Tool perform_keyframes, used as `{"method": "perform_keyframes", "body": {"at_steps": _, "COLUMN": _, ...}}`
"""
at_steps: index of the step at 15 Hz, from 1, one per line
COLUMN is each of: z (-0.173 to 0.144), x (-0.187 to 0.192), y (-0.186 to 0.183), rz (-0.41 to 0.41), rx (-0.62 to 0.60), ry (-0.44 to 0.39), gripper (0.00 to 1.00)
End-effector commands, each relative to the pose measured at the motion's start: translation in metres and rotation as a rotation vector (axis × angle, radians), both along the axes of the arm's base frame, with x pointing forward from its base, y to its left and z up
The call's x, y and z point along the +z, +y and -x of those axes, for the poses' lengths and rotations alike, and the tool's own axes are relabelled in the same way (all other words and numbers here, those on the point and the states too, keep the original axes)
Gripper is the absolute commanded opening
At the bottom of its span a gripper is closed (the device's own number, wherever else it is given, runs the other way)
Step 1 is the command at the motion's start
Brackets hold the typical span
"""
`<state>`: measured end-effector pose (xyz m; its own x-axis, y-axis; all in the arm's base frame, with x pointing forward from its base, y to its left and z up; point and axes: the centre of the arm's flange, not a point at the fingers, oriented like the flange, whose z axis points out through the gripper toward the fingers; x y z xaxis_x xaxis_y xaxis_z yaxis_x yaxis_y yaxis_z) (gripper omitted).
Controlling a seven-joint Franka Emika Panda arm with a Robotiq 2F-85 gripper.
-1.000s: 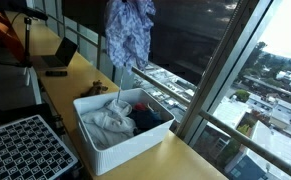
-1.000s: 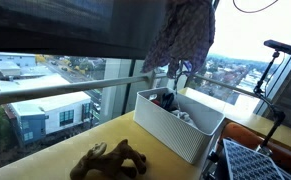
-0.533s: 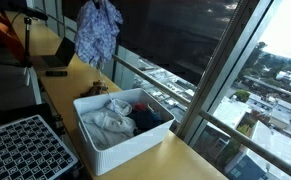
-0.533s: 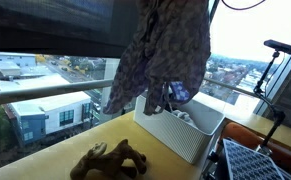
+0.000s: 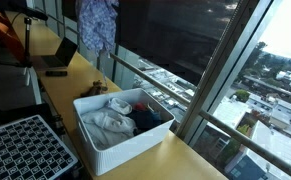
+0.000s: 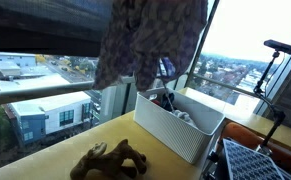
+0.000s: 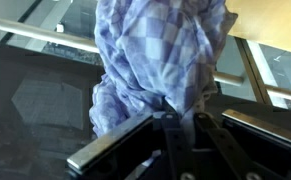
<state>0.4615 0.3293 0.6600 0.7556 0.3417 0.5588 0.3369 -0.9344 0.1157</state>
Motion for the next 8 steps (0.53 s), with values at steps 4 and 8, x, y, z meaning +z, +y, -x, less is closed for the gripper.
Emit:
{"method": "perform_keyframes", "body": {"at_steps": 4, "z": -0.003, "x": 0.115, "y": 0.058, "rz": 0.053, "rx": 0.043, "ry": -0.127, "gripper": 0.03}}
{"method": "perform_keyframes", "body": {"at_steps": 8, "z": -0.016, "x": 0.092, "y": 0.062, "rz": 0.07, "rx": 0.05, "ry": -0.101, "gripper": 0.03}}
